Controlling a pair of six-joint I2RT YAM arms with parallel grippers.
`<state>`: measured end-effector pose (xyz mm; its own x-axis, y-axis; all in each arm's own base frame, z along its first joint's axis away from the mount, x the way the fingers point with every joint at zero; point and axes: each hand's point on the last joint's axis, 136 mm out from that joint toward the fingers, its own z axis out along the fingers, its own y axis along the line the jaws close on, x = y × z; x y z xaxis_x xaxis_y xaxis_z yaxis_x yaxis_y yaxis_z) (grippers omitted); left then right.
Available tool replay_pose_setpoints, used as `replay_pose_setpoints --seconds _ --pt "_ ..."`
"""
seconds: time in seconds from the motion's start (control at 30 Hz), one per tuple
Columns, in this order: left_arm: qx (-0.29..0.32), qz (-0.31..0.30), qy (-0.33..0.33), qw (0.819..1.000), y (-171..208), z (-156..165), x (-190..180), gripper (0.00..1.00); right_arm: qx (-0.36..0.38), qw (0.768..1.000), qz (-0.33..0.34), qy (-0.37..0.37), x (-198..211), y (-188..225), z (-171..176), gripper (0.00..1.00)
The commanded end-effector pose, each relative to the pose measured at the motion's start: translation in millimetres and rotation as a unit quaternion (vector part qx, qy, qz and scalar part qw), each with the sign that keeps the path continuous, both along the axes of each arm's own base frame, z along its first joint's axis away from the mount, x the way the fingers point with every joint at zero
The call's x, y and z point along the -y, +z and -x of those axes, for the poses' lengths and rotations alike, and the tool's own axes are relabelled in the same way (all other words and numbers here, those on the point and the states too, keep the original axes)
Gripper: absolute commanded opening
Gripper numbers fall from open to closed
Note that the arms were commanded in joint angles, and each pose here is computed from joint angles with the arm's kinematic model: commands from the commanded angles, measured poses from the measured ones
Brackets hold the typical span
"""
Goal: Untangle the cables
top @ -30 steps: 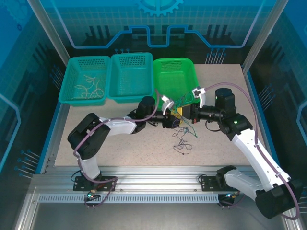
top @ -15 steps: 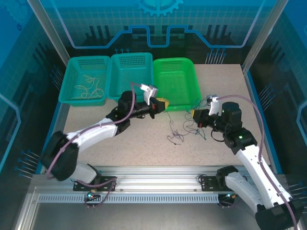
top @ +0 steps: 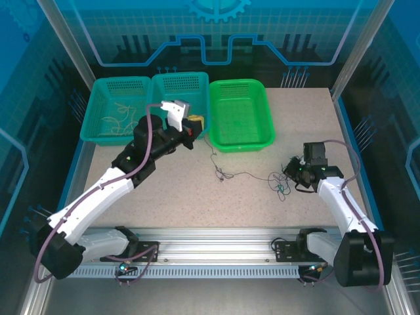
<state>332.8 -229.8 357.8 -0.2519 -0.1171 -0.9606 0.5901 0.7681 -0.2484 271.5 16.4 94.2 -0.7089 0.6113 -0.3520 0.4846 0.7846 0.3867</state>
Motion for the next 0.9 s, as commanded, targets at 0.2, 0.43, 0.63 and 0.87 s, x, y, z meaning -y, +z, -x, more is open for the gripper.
replay_pose_setpoints --seconds 0.2,0.43,0.63,0.87 --pt "-0.040 0.002 -0.015 0.999 -18 7 3 0.00 -0.002 0.999 0.009 0.035 -11 -8 7 0.26" --pt "-0.046 -0.002 -0.034 0.998 -29 4 17 0.00 0.096 0.979 0.120 0.135 -33 48 7 0.65" --pt "-0.043 -0.013 -0.050 0.998 -30 5 27 0.00 0.247 0.897 0.144 0.336 -119 100 2 0.86" --pt "-0.038 -0.013 -0.054 0.998 -26 9 30 0.00 0.213 0.864 0.150 0.430 -187 58 -12 0.85"
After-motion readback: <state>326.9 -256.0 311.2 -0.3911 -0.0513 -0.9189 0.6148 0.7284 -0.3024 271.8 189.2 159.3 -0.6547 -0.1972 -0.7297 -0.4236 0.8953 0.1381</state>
